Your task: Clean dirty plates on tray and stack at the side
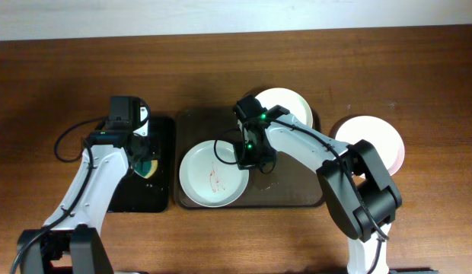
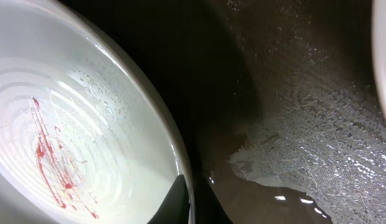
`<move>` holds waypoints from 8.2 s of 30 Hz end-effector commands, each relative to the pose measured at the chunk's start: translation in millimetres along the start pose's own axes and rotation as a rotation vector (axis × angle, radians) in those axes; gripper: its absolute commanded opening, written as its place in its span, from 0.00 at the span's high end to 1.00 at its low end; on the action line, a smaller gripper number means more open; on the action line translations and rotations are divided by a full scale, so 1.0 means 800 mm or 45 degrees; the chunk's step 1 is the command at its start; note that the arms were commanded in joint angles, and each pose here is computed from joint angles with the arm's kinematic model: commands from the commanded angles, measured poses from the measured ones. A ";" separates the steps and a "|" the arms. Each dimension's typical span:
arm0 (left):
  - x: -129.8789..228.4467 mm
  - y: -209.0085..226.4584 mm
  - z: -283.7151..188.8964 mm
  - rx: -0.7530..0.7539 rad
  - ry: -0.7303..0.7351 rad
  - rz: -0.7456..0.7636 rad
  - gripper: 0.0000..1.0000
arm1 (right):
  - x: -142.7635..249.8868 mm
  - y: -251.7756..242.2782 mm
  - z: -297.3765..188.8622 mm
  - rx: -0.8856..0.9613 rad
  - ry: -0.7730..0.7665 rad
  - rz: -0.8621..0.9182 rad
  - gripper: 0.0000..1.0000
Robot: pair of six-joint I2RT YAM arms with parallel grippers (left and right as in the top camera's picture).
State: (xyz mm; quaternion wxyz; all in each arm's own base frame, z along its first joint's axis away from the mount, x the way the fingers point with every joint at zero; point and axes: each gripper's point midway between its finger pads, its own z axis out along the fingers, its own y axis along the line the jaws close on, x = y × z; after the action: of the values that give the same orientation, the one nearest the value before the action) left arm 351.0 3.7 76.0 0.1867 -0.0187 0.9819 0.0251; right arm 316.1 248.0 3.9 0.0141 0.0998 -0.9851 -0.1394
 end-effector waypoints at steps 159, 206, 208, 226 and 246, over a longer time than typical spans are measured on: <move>0.050 -0.038 0.060 0.081 0.349 -0.031 0.33 | 0.019 -0.298 -0.292 0.234 -0.582 0.955 0.96; 0.016 -0.039 0.036 0.092 0.232 -0.058 0.19 | -0.020 -0.181 -0.064 0.098 -0.054 0.329 0.96; 0.016 -0.039 0.036 0.093 0.232 -0.058 0.18 | -0.008 -0.168 -0.061 0.100 -0.002 0.305 0.85; 0.058 -0.038 0.066 0.088 0.259 -0.057 1.00 | -0.013 -0.160 -0.058 0.123 -0.023 0.299 0.91; 0.087 -0.028 0.061 0.030 0.395 -0.046 0.41 | -0.013 -0.160 -0.058 0.123 -0.023 0.299 0.91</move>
State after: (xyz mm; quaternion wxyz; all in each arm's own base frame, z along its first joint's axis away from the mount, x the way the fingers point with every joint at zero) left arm 313.3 -18.0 9.1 0.0503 -0.0423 0.9978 0.0020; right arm 356.0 114.0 14.2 0.0119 -0.0172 -0.9955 -0.0923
